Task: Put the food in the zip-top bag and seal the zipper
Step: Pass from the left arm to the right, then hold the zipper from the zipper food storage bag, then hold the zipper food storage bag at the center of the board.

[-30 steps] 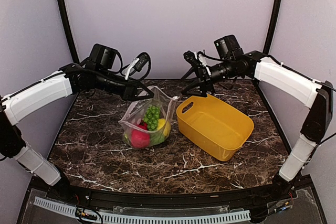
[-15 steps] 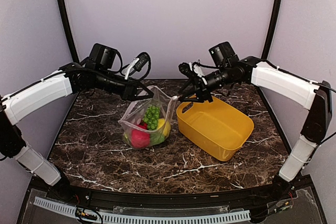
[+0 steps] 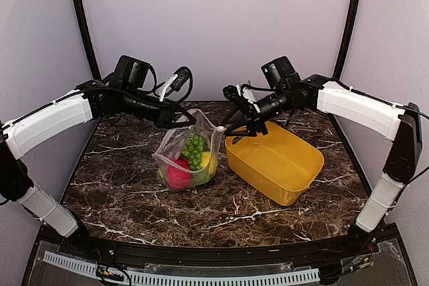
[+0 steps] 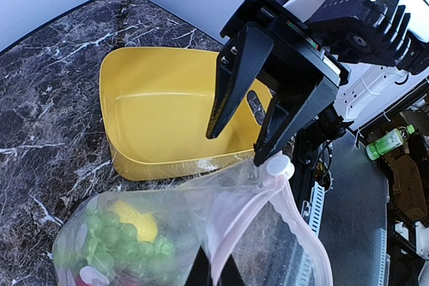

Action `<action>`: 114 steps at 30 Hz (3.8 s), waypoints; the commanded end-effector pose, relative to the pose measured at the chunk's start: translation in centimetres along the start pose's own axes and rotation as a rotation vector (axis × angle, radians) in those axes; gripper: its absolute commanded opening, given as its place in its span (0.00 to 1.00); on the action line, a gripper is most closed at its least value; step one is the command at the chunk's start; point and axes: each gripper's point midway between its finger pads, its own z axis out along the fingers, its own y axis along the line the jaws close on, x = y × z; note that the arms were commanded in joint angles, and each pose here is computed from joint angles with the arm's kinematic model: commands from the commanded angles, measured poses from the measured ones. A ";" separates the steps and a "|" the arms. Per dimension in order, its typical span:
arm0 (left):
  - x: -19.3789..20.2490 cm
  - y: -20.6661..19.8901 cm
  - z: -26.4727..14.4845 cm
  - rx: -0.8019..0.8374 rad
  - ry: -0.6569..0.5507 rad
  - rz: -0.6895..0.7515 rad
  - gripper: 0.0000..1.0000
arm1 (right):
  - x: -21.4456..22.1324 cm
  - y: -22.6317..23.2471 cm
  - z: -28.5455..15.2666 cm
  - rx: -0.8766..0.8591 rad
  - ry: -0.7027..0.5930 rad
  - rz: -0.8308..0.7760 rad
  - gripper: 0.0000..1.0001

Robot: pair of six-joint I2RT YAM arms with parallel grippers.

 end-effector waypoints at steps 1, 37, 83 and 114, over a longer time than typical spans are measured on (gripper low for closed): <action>-0.6 -0.3 -0.4 -0.007 -0.006 0.026 0.01 | 0.3 1.5 0.6 -0.067 -0.015 -0.015 0.40; -3.4 -2.3 -4.3 -0.218 -0.075 0.304 0.59 | -2.7 2.1 -1.9 -0.002 0.074 0.143 0.00; -4.7 -7.2 5.2 -0.123 -0.019 0.698 0.24 | -4.5 3.7 -4.9 0.061 0.102 0.140 0.00; -3.9 -7.7 5.6 -0.069 0.022 0.673 0.01 | -4.8 2.3 -3.9 0.068 0.072 0.122 0.00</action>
